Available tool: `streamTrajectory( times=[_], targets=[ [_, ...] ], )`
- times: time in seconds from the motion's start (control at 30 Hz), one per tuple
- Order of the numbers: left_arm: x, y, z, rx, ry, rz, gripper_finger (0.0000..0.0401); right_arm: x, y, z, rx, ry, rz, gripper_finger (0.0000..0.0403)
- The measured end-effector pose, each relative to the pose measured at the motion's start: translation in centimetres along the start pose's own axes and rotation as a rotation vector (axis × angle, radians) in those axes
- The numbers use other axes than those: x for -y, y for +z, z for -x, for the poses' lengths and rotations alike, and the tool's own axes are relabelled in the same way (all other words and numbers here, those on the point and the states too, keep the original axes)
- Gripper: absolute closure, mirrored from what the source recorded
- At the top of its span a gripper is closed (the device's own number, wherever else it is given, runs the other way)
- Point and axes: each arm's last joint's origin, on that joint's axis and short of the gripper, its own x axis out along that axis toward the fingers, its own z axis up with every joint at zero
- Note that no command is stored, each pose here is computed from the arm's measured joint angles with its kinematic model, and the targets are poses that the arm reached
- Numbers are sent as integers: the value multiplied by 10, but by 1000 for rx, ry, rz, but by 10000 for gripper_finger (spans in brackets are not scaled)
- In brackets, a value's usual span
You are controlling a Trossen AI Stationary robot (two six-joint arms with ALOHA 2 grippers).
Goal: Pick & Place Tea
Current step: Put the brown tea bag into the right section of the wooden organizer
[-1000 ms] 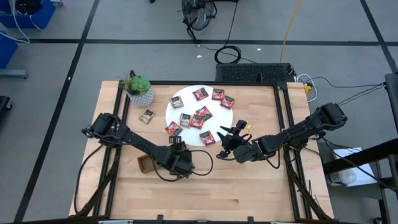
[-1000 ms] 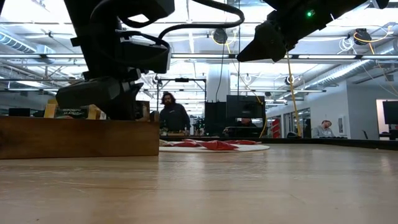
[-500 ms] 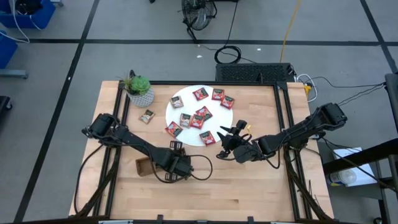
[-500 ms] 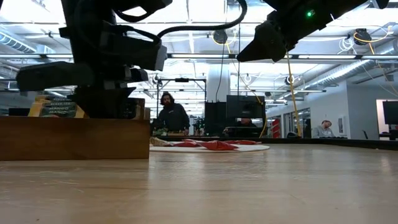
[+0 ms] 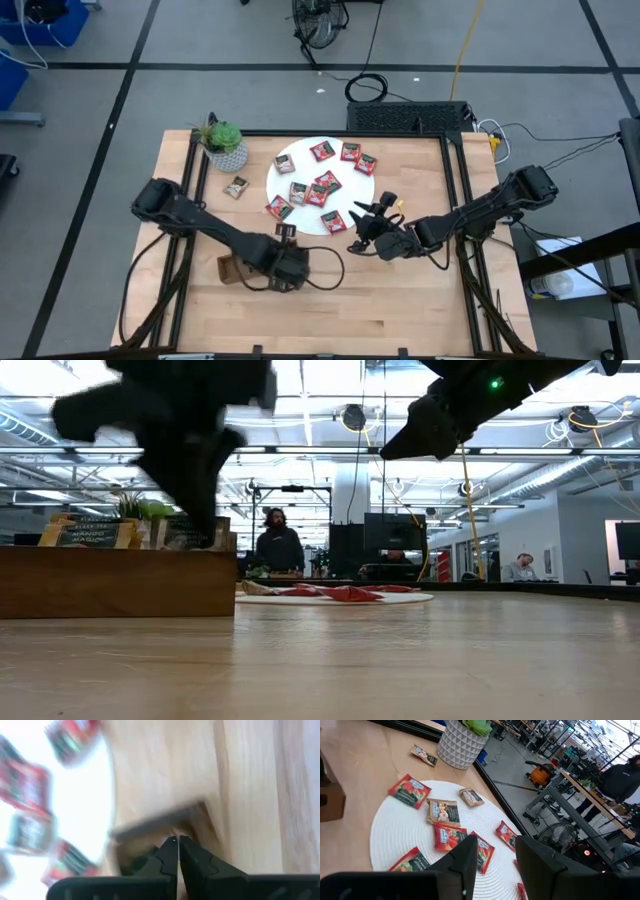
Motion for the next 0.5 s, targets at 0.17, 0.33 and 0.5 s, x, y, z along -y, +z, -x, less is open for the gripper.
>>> streamTrajectory(
  times=[0.17, 0.33, 0.5],
  targets=[
    [-24, -22, 40, 115, 88, -8, 380, 0, 0, 0, -1, 1, 14, 284],
    [-85, -73, 52, 214, 150, 335, 369, 4, 2, 0, 3, -6, 54, 284],
    [-131, -128, 36, 139, 139, 820, 297, 17, 6, -4, -2, -36, 77, 284]
  ],
)
